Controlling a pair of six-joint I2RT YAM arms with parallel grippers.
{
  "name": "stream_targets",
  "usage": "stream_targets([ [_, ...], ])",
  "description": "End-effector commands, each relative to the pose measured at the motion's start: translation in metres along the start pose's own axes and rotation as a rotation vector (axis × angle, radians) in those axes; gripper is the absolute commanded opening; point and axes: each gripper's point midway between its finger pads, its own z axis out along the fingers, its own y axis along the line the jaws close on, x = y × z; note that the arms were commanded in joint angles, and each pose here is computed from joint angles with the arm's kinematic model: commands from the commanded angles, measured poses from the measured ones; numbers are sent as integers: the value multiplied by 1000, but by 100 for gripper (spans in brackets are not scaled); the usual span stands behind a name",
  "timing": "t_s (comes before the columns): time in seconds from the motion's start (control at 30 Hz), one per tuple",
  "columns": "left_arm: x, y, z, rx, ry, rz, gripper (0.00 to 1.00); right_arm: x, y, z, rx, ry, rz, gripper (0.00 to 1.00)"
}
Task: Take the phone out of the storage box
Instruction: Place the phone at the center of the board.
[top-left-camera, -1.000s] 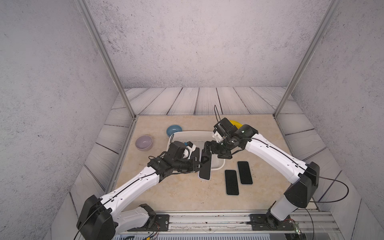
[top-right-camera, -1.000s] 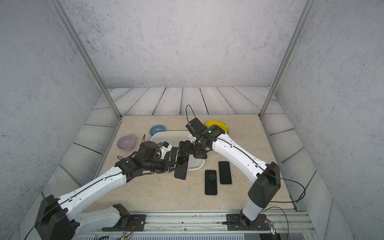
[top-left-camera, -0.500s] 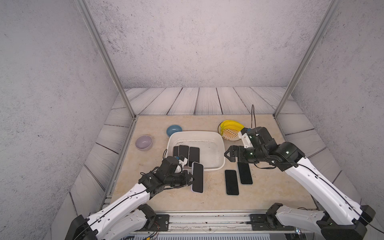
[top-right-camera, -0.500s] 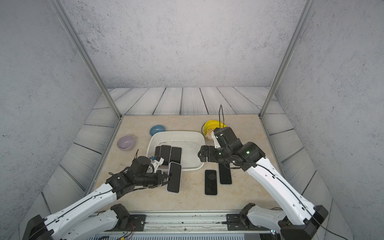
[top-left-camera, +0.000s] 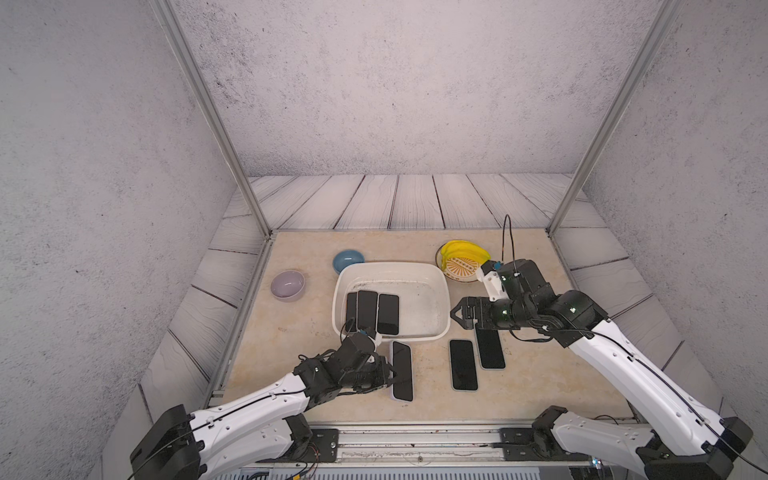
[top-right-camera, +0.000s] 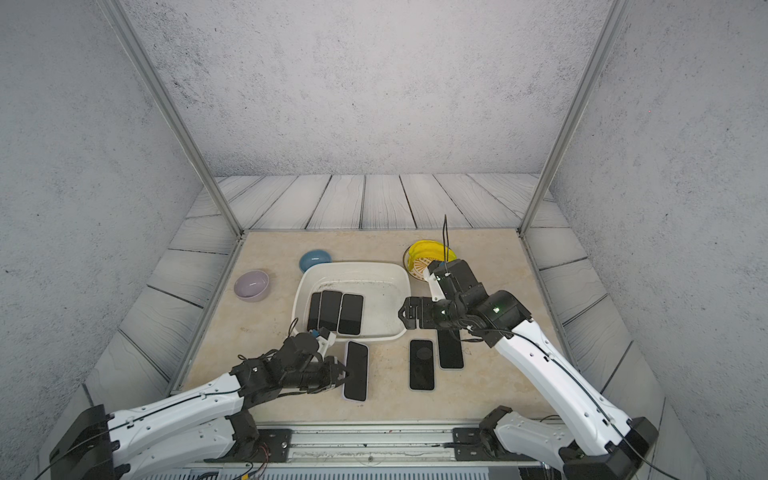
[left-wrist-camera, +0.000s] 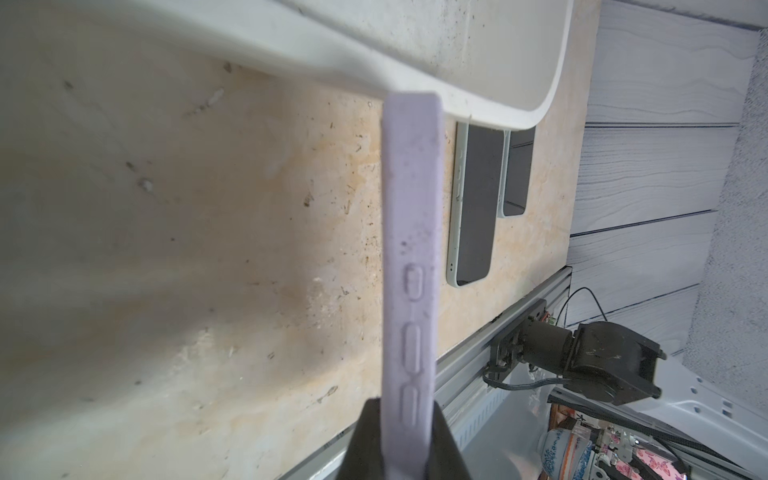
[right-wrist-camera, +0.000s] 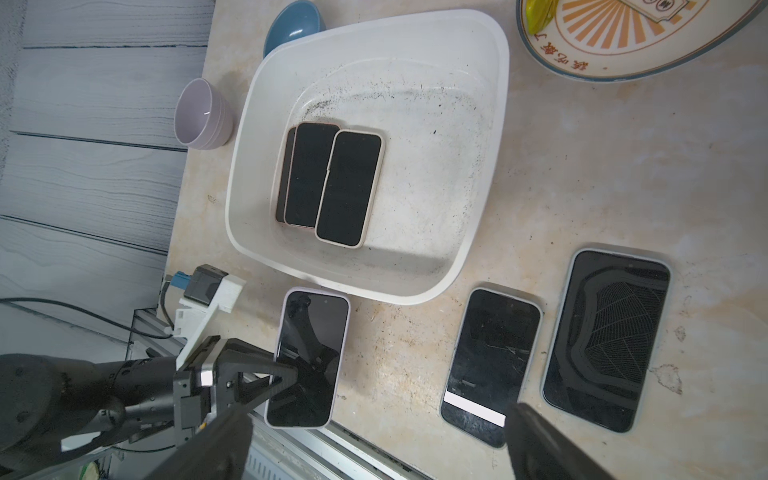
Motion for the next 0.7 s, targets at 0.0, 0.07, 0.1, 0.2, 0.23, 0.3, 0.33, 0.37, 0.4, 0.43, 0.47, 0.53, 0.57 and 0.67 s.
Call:
stream_targets([
  [0.0, -10, -32, 7, 84, -65, 25, 0, 4, 4, -6, -46, -16, -41, 100],
  [0.07, -9, -32, 16, 80, -60, 21, 0, 7, 1, -5, -44, -9, -48, 100],
  [0.1, -8, -34, 21, 85, -55, 17, 0, 9, -1, -4, -41, 3, -46, 99],
  [0.2, -7, -40, 33, 83, -34, 22, 0, 12, -2, -4, -43, 12, -42, 100],
  [0.23, -7, -41, 36, 79, -25, 28, 0, 12, -2, -5, -44, 6, -40, 100],
  [0.3, -7, -42, 42, 69, -11, 36, 0, 11, -3, -5, -47, -6, -37, 100],
  [0.33, -8, -42, 45, 63, -9, 39, 0, 10, -3, -4, -49, -10, -35, 100],
  [0.37, -9, -41, 48, 52, -6, 39, 0, 10, -3, -3, -51, -11, -30, 100],
  [0.4, -9, -41, 52, 43, 3, 42, 0, 10, -4, -2, -47, -12, -20, 100],
  [0.43, -8, -40, 56, 38, 14, 43, 0, 10, -5, -2, -45, -13, -4, 100],
  [0.47, -8, -43, 60, 45, 22, 46, 0, 10, -5, -1, -48, -17, 7, 100],
  [0.53, -6, -49, 69, 60, 53, 53, 0, 10, -4, 0, -63, -34, 22, 100],
  [0.57, -6, -50, 73, 62, 62, 53, 0, 11, -5, 0, -65, -35, 22, 100],
  [0.67, -5, -54, 83, 80, 72, 38, 0, 12, -7, -3, -43, -21, 8, 100],
])
